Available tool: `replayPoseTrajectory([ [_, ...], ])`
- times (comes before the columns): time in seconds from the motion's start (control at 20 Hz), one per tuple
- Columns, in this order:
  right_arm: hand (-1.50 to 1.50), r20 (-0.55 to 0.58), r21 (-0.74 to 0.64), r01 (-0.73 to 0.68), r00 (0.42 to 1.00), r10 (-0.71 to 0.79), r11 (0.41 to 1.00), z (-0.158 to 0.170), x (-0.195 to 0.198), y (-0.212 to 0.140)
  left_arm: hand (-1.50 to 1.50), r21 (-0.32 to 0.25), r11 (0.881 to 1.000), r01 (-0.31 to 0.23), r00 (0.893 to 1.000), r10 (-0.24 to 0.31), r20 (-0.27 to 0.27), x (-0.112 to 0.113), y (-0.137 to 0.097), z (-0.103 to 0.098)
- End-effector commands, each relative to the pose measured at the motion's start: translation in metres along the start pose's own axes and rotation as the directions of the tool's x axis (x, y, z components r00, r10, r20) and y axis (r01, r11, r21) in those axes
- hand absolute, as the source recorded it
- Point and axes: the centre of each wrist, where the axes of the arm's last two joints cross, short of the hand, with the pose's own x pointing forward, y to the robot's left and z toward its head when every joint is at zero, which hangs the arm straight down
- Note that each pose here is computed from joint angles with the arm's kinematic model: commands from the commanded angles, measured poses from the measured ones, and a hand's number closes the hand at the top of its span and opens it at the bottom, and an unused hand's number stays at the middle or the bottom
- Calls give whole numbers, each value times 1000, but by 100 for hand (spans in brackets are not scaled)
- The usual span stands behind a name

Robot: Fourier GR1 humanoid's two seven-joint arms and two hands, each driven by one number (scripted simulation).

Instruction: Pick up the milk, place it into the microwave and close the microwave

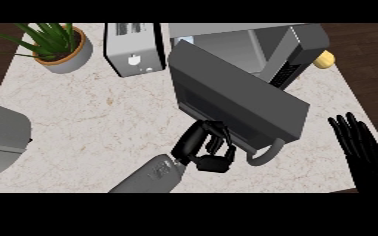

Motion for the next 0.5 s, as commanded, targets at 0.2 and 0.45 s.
replayPoseTrajectory([
  [0.2,-150,27,140,44,998,-48,989,-21,26,-3,150,101,993,-64,996,57,75,23,-6,-21],
  [0.45,-150,47,161,-8,999,1,987,-33,41,-9,150,259,962,-91,992,67,103,39,6,-41],
])
